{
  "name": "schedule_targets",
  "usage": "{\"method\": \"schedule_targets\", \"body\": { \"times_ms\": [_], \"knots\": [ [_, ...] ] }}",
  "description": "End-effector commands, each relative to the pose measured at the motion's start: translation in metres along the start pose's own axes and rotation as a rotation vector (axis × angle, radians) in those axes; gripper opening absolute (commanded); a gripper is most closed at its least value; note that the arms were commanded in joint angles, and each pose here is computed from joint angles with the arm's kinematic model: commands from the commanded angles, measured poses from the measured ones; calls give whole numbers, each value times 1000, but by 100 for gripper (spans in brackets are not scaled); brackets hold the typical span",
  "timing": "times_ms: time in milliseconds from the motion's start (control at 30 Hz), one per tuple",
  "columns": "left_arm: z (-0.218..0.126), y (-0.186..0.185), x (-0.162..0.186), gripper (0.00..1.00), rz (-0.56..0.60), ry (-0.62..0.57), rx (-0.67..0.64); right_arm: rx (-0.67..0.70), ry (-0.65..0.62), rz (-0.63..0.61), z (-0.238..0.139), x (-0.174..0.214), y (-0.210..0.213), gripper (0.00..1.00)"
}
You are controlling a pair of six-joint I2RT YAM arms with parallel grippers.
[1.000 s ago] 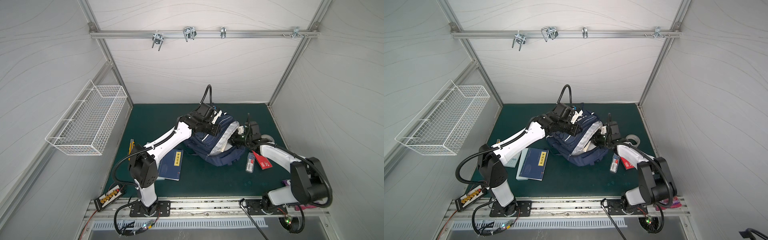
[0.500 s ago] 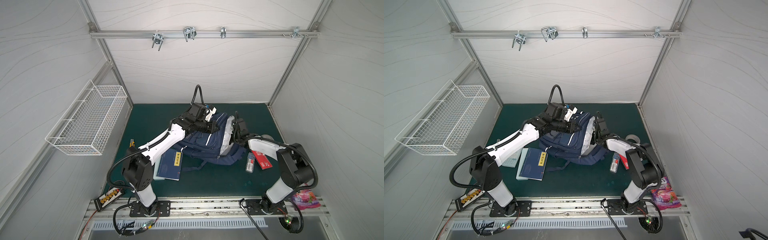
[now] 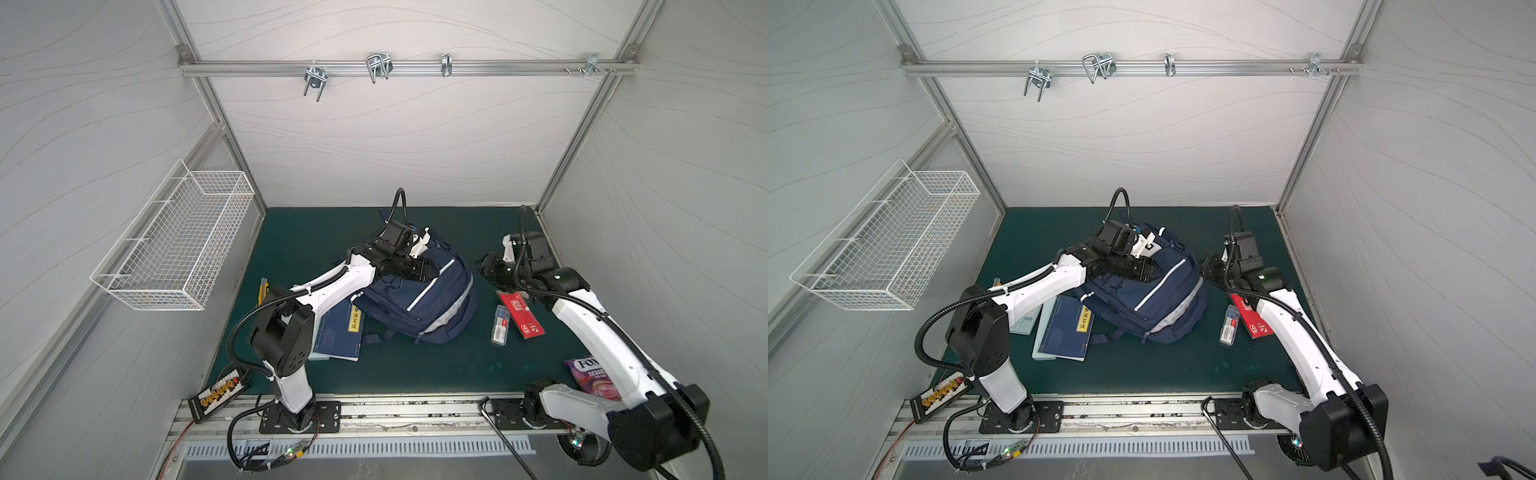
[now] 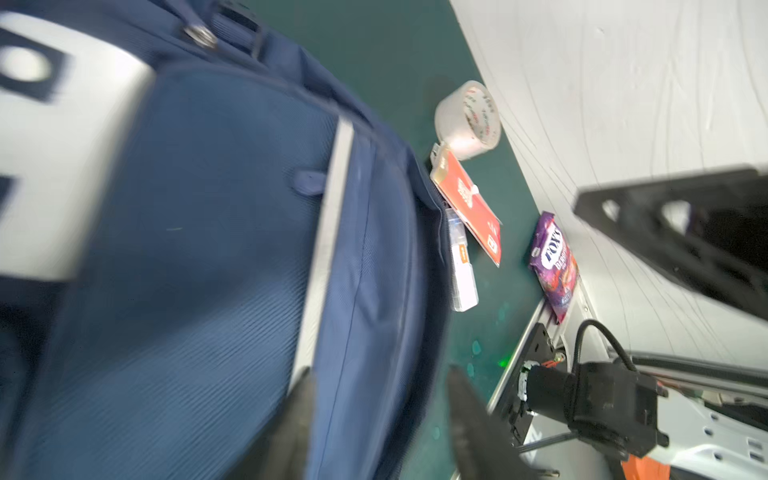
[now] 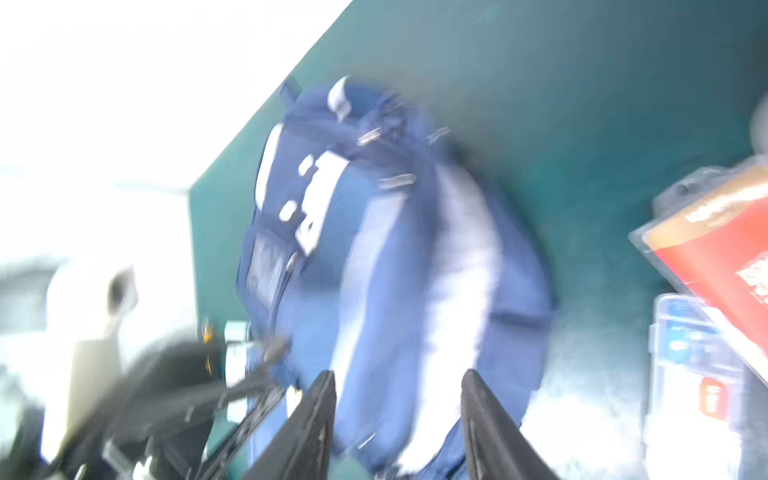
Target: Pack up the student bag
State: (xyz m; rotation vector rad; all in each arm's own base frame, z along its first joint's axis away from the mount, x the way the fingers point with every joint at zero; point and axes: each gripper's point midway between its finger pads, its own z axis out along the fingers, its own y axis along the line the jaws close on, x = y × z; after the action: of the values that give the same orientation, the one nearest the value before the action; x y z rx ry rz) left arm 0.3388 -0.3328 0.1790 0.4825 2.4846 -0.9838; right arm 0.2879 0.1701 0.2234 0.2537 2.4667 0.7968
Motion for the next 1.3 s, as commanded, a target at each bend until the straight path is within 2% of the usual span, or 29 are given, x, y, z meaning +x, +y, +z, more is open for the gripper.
{"method": "schedule_targets", "body": {
  "times_ms": [0,100,167,300,367,467,500,567,700,967,1133,1267],
  "knots": [
    [-48,-1,-35,73,25,-162,-130,-174,195,-246,3,52,60,53],
    [-95,31,-28,77,-70,-231,-298,-242,309,-416,21,95,105,54],
    [-126,62,-12,78,-180,-265,-407,-282,385,-465,37,121,126,55],
    [-189,138,51,81,-454,-307,-631,-365,512,-503,70,172,157,59],
    [-201,163,84,83,-562,-295,-638,-386,577,-521,87,198,168,61],
    [-198,182,121,85,-727,-245,-534,-391,687,-518,112,234,177,65],
    [-193,186,130,97,-781,-221,-493,-383,715,-511,121,243,177,67],
    [-184,187,139,99,-847,-185,-414,-364,759,-480,137,257,175,67],
    [-174,199,153,98,-881,-156,-425,-300,813,-431,160,270,161,66],
    [-177,227,182,98,-986,-50,-607,-226,837,-351,195,267,143,65],
    [-162,227,183,95,-999,-34,-534,-231,818,-337,209,253,140,60],
    [-153,227,181,91,-1020,-43,-487,-209,850,-329,224,259,135,57]
  ]
}}
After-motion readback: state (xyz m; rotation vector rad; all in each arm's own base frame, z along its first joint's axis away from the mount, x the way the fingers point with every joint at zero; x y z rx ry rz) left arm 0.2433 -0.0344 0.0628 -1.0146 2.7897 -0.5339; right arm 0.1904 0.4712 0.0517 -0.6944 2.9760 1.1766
